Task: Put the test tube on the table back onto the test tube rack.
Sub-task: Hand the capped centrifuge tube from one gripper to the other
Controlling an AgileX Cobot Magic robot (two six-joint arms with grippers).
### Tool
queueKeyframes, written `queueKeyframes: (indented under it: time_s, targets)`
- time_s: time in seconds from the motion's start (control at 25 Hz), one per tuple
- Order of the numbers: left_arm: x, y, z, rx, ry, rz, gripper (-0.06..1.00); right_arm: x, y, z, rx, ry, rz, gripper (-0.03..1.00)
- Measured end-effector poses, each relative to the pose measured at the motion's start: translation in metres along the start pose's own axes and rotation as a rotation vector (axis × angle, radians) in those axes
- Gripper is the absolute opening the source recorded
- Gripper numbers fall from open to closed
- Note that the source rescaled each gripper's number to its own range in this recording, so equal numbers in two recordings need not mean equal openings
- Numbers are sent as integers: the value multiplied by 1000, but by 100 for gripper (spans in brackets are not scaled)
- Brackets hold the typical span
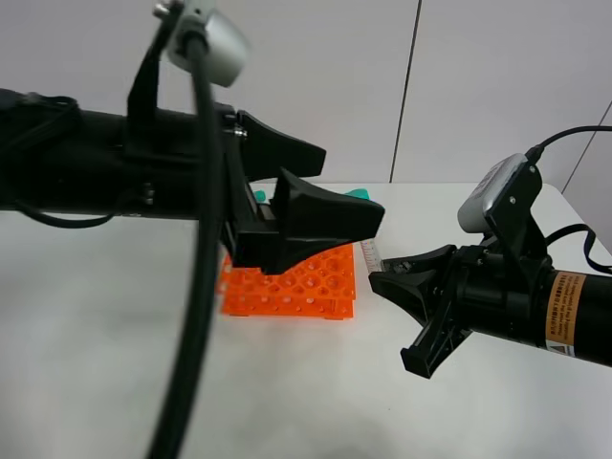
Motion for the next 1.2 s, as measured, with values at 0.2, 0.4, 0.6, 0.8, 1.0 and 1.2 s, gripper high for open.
queueKeyframes:
  time_s: [0.2, 0.4, 0.6, 0.8, 1.0, 1.2]
  targets:
    - [29, 15, 16, -34, -13, 59, 100, 0, 0, 0, 0, 0, 0, 2]
    - [47, 36, 31, -79, -32, 114, 100, 0, 0, 0, -7, 0, 0, 2]
    - [51, 31, 30, -99, -19, 97, 100, 0, 0, 0, -8, 0, 0, 2]
    - [51, 23, 29, -95, -13, 61, 100, 0, 0, 0, -10, 1, 1, 2]
    - [51, 23, 24, -88, 17, 58, 90, 0, 0, 0, -10, 1, 1, 2]
    - [51, 23, 22, -77, 25, 58, 82, 0, -1, 0, -1, 2, -4, 2]
Point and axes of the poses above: a point on each arm's last joint axis where the gripper is mounted, x pointing out along that axis toward the gripper, z along the wrist's bending axis when the last joint is at zero, y = z × x, the point moved 10 cm from there along x, pointing out along that axis toward the gripper, and after that the axes turned 9 degrees about -x, right-handed, at the moved point
